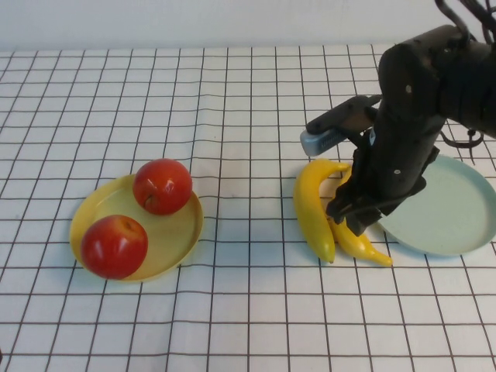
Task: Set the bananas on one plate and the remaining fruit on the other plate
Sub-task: Put another type of fruit in the right plate
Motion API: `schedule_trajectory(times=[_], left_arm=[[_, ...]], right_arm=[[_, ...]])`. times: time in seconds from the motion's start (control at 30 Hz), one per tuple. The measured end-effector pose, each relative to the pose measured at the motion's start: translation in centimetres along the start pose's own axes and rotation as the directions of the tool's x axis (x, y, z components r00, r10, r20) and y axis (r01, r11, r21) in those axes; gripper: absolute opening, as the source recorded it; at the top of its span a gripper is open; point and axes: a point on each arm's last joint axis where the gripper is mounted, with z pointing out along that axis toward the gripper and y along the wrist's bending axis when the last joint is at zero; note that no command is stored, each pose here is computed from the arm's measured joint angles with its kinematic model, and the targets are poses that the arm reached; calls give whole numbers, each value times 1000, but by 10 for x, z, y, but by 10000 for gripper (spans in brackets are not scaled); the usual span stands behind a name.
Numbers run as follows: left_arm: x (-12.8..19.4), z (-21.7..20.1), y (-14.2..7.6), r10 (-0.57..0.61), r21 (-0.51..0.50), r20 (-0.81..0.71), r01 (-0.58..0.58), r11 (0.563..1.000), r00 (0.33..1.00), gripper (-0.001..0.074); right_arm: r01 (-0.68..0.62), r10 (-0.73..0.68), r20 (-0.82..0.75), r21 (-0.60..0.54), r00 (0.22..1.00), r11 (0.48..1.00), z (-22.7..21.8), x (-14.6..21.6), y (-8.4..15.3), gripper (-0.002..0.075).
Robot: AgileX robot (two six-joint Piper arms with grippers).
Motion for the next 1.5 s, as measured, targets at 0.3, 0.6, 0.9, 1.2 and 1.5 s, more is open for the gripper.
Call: schedule_trajectory(times=[0.3, 0.6, 0.9, 1.2, 1.5], left_arm=[[0, 0, 0, 0, 0, 0, 0, 1000, 1000, -4], [0, 0, 0, 0, 0, 0, 0, 1000, 1000, -4], [0, 0, 0, 0, 0, 0, 0, 1000, 1000, -4], [0, 0, 0, 0, 0, 0, 0, 1000, 1000, -4], [0, 0, 0, 0, 0, 0, 0, 1000, 1000, -4]], right_arm=[[-68, 68, -19, 8, 998, 998, 38, -35, -2, 454], [-77, 77, -73, 5, 994, 997, 59, -52, -3, 457], [-133, 136, -94, 34, 986, 991, 61, -53, -3, 417], [-145, 148, -90, 41, 985, 989, 61, -53, -3, 372], [-141, 146, -88, 56, 985, 988, 61, -53, -5, 421]])
